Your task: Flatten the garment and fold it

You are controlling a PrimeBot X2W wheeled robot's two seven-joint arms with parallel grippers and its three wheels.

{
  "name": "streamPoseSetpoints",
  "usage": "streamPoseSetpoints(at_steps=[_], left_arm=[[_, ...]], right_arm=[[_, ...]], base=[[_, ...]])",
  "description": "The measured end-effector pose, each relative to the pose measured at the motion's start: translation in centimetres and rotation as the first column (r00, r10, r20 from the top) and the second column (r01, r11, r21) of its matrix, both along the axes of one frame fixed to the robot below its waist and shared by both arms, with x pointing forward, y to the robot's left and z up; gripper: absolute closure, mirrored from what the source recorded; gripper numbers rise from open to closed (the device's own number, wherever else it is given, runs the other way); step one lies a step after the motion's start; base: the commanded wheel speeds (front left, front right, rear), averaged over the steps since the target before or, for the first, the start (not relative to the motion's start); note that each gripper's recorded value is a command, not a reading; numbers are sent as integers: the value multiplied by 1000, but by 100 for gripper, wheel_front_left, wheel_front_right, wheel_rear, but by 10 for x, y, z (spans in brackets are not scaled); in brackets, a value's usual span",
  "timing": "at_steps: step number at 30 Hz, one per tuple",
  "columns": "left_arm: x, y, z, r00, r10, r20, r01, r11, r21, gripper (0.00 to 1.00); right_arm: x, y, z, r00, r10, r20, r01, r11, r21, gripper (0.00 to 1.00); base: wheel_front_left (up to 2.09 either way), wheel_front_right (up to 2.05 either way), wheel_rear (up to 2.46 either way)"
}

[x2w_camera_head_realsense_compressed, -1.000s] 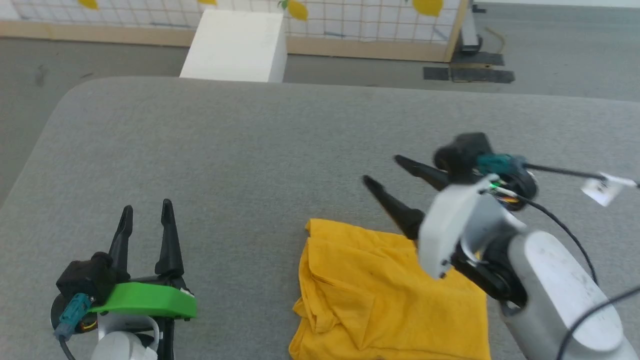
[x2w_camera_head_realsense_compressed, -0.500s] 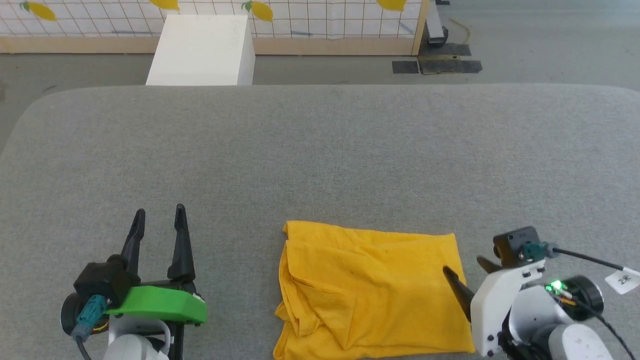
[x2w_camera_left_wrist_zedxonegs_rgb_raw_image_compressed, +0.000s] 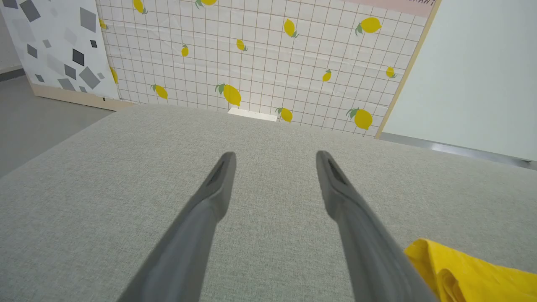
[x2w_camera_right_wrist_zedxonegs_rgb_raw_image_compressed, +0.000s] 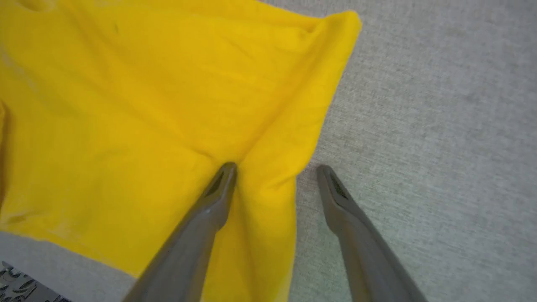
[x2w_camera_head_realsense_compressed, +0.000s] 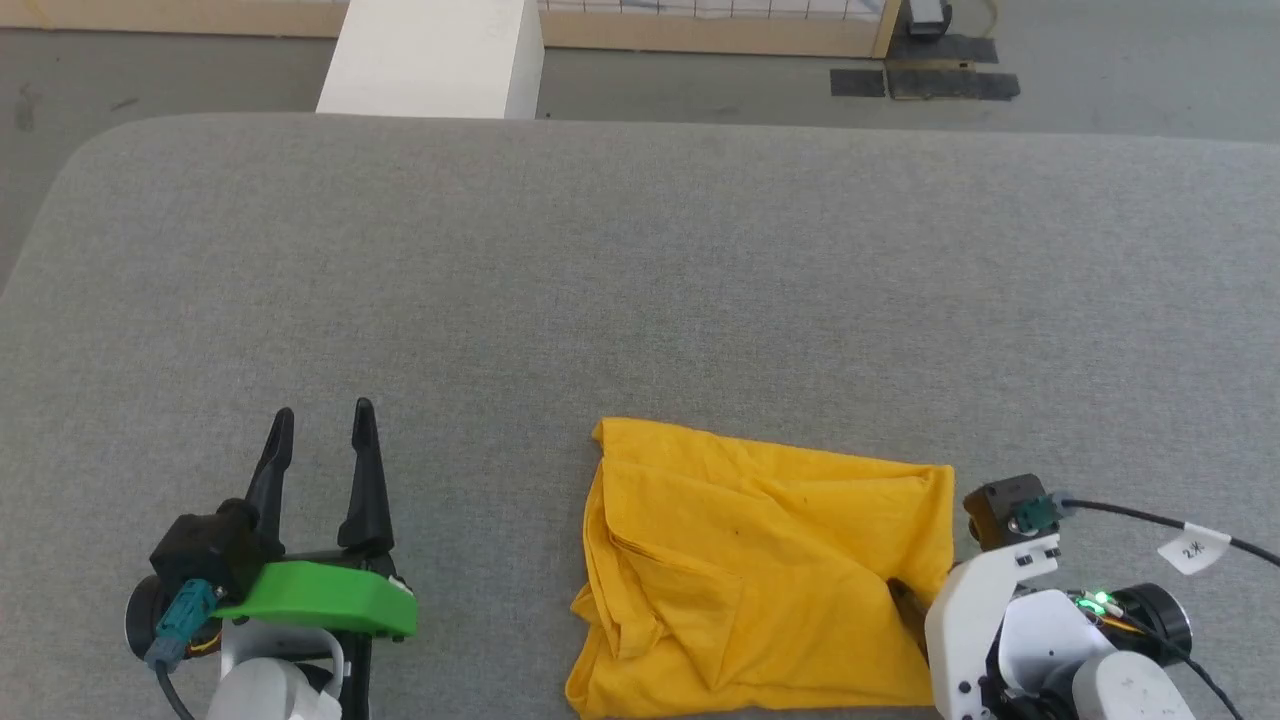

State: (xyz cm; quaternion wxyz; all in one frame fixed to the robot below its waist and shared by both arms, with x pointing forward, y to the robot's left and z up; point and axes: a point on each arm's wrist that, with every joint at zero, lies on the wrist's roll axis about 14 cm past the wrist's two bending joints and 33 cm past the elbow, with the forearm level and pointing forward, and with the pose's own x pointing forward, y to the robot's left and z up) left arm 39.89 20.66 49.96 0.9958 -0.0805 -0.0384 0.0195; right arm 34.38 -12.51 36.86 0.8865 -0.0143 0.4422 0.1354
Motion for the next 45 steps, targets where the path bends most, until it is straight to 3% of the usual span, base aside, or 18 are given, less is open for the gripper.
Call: streamPoseSetpoints(at_steps=[1,2,3,4,9,14,17,22,29,34,38,45], left_arm=[[0,1,-1,1000,2,-4,-2,1000,0,0],[0,1,-2,1000,4,-7,-4,1000,0,0],[-1,1,-3,1000,4,-8,-4,1000,-1,0],[-1,2,-3,1000,5,-8,-5,1000,-2,0],[-1,1,-1,1000,5,-3,-5,1000,-4,0],[3,-2,4,1000,-4,15,4,1000,-8,0],[9,-10,6,999,-23,25,24,1000,-14,0],[25,-30,6,996,-78,33,79,997,-24,0],[58,-69,7,980,-192,61,193,981,-17,0],[82,-91,0,962,-267,53,266,964,12,0],[100,-108,-13,945,-327,21,326,945,30,0],[122,-135,-42,910,-413,-46,414,909,44,0]], right_arm=[[1,1,-1,1000,6,-5,-6,1000,-2,0],[1,2,-2,1000,9,-16,-9,1000,-1,18],[1,2,-2,1000,10,-22,-10,1000,0,76],[1,2,-2,1000,12,-24,-12,1000,0,100],[2,8,4,998,65,-9,-65,998,-5,100],[13,-1,24,982,182,40,-177,978,-107,100],[25,-22,43,971,230,66,-213,958,-193,100],[32,-81,65,976,209,55,-180,927,-329,100],[30,-185,88,998,19,60,11,890,-455,100],[28,-247,93,987,-139,79,160,852,-498,100],[23,-293,92,953,-284,102,296,807,-512,100],[3,-356,82,858,-500,115,476,690,-546,100]], base=[[0,0,0],[0,0,0],[0,0,0],[0,0,0],[0,0,0],[0,0,0],[0,0,0],[0,0,0],[0,0,0],[0,0,0],[0,0,0],[0,0,0]])
